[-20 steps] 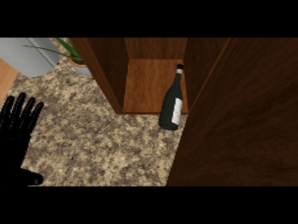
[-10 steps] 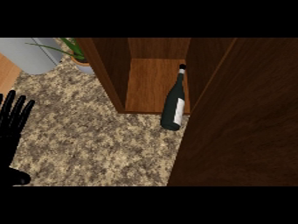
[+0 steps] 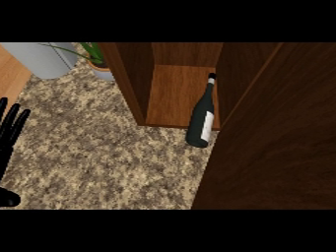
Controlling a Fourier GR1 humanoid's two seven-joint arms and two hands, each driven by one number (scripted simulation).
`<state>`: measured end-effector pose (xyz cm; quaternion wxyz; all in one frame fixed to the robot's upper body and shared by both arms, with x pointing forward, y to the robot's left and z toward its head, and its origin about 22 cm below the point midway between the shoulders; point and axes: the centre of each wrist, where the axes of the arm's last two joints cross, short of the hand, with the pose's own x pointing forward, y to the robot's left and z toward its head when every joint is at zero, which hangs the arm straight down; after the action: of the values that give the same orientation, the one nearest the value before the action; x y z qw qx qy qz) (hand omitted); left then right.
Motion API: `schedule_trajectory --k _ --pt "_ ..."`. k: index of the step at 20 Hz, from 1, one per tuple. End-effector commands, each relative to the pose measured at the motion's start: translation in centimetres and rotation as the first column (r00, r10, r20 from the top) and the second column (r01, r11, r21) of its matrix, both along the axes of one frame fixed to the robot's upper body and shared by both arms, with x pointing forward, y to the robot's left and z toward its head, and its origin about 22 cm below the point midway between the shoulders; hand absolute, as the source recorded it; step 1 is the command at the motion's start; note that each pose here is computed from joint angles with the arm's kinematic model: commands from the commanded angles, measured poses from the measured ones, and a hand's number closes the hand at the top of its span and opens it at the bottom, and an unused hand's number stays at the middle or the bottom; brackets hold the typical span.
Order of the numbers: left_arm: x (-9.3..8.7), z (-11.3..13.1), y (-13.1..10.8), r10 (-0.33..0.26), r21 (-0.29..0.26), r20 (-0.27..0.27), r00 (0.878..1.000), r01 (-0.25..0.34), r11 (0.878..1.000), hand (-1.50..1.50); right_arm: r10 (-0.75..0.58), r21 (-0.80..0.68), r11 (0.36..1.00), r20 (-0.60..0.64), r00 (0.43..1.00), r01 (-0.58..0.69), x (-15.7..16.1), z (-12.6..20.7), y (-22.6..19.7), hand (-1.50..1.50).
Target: Pick up the wine, place it into the cabinet and close the cabinet
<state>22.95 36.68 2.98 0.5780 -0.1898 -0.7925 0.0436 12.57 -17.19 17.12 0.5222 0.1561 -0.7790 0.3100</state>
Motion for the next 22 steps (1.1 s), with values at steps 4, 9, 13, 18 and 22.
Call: schedule_trajectory --k 4,9,13,18,22 --pt "1.2 1.4 1.4 -0.003 0.019 -0.015 1.000 0.003 1.000 -1.50 0.179 0.121 0.978 -0.060 0.982 -0.170 1.3 1.8 6.4 1.50" --pt "-0.3 -0.2 1.6 0.014 0.001 -0.026 1.000 -0.014 1.000 -1.50 0.157 0.137 0.980 -0.079 0.984 -0.145 4.9 4.5 13.0 1.50" --pt "0.1 -1.2 2.4 0.028 -0.009 -0.003 1.000 -0.028 1.000 -1.50 0.103 0.127 0.988 -0.093 0.990 -0.091 7.5 6.5 16.2 1.50" --pt "-0.1 0.2 4.1 0.051 -0.005 -0.017 0.999 -0.051 0.999 -1.50 0.085 0.155 0.986 -0.147 0.985 -0.061 12.5 9.1 17.2 1.50" --pt "0.2 0.6 3.9 0.057 0.013 -0.010 0.998 -0.057 0.998 -1.50 0.072 0.167 0.985 -0.185 0.980 -0.041 13.8 7.2 18.2 1.50"
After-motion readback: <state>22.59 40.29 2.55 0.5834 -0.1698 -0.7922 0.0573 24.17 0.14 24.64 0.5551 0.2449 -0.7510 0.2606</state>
